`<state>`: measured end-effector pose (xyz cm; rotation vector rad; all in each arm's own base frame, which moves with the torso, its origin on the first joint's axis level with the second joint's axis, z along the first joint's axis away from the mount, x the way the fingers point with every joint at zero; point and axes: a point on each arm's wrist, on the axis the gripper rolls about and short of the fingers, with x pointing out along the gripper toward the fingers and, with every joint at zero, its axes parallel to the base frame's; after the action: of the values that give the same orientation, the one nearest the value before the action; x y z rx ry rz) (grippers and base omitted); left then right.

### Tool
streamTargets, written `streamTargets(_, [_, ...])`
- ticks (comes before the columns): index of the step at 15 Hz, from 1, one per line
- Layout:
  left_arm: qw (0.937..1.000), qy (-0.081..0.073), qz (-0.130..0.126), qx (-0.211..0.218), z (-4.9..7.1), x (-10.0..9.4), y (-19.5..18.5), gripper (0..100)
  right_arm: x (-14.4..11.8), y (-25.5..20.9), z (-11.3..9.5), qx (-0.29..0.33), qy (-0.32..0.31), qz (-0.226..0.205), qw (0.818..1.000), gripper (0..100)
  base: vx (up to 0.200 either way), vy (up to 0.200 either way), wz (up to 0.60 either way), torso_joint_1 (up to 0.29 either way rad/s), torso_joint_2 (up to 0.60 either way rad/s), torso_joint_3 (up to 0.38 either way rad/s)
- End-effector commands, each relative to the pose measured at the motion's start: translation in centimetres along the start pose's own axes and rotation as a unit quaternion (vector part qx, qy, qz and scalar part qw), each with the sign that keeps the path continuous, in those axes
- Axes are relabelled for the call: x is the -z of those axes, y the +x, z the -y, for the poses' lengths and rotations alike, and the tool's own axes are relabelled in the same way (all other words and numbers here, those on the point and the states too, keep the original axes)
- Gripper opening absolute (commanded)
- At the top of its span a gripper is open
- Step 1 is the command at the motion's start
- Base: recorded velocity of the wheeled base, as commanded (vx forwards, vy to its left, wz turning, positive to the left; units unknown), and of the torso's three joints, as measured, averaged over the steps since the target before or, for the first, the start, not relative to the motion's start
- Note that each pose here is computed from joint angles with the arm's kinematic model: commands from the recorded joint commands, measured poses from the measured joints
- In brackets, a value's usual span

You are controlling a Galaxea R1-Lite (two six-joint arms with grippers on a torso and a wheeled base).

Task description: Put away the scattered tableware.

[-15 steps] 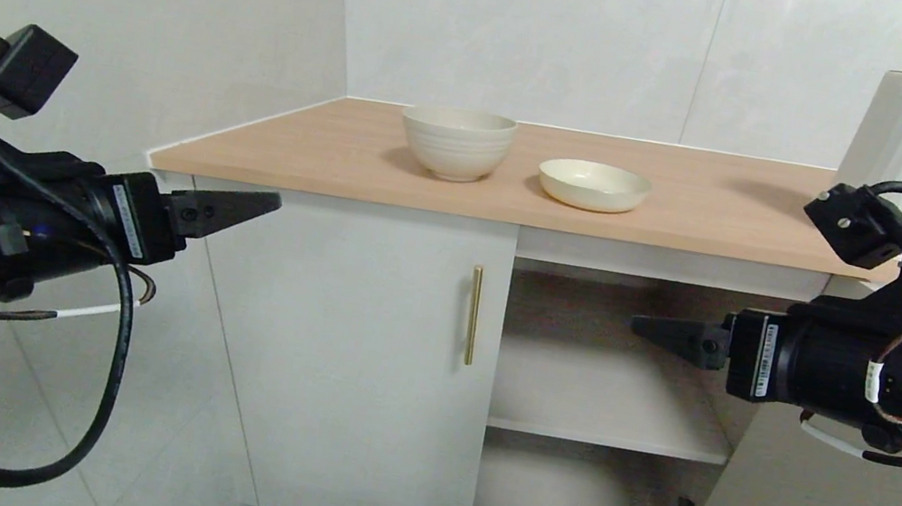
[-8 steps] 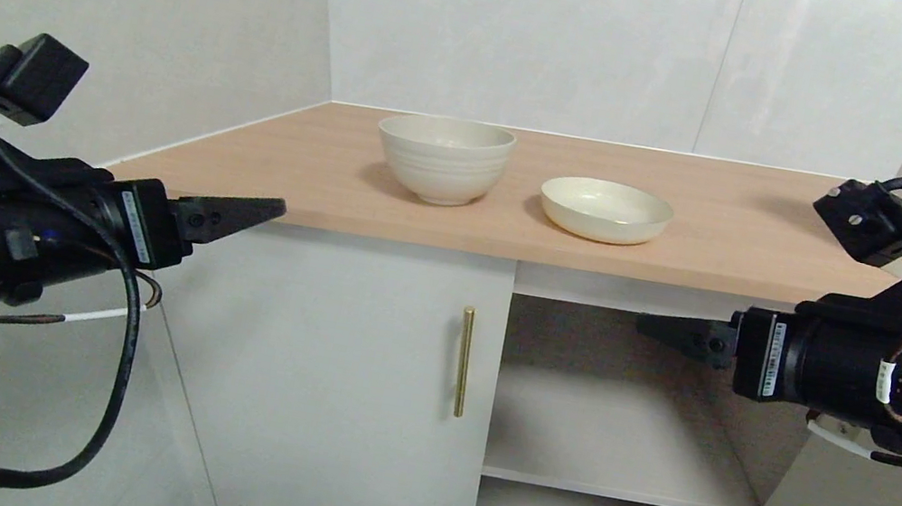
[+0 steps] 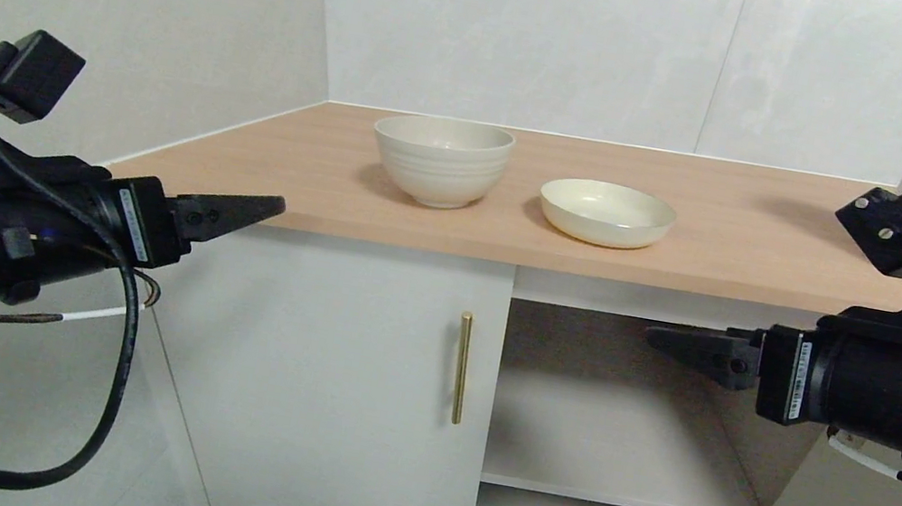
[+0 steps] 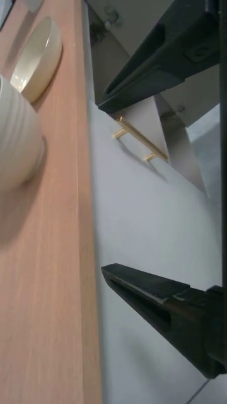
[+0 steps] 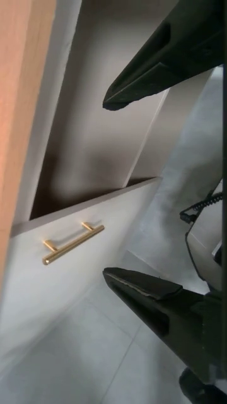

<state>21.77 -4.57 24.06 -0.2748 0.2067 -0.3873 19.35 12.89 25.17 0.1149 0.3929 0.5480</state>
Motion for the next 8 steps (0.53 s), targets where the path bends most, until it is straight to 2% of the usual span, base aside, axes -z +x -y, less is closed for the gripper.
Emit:
streamTargets(1, [1.0000, -0.001, -0.002, -0.001, -0.06, 0.08, 0.14, 100, 0.01, -0.24, -0.01, -0.001, -0.001, 0.002, 1.000, 100, 0.000, 0.000, 0.00, 0.000, 0.00, 0.000])
streamTargets(4, [1.0000, -0.001, -0.004, -0.001, -0.11, 0.15, 0.26, 100, 0.24, -0.15, 0.01, -0.007, -0.003, -0.004, 1.000, 100, 0.000, 0.000, 0.00, 0.006, -0.03, -0.014])
streamTargets(8, [1.0000, -0.001, -0.002, -0.001, -0.06, 0.06, 0.18, 100, 0.40, -0.03, 0.05, -0.006, -0.015, -0.007, 1.000, 100, 0.000, 0.000, 0.00, 0.073, -0.26, -0.253])
